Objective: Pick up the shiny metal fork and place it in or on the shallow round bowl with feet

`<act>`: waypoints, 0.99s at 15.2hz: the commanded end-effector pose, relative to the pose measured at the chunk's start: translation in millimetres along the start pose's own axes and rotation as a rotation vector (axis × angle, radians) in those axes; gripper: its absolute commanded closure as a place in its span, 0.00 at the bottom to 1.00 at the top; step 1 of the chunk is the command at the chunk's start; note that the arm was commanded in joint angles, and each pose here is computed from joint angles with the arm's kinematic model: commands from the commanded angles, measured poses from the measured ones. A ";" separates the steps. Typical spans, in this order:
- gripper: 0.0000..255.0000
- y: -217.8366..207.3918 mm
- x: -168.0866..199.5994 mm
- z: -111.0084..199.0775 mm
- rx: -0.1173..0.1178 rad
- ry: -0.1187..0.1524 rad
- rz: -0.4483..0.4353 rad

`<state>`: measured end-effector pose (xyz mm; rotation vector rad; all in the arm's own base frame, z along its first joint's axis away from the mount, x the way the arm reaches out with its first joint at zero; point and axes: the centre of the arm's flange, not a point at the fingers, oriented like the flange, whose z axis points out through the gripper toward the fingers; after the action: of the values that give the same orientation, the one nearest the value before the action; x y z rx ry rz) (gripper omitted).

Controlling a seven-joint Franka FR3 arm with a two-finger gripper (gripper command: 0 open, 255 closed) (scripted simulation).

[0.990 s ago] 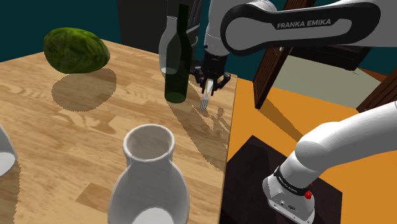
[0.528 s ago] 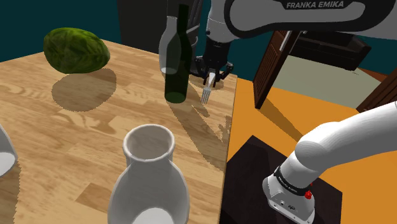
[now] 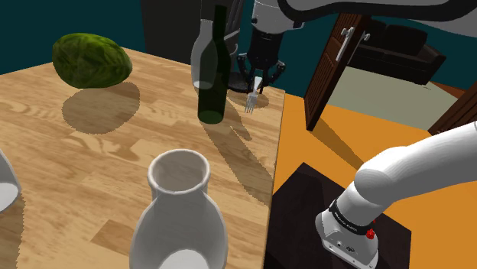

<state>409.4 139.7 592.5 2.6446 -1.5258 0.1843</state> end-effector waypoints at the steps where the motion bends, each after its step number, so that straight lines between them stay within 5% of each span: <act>1: 1.00 -4.6 12.7 -1.2 0.000 0.000 0.000; 15: 1.00 -49.3 188.9 32.5 0.000 0.000 0.000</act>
<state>538.3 7.1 587.5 2.6447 -1.5259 0.1825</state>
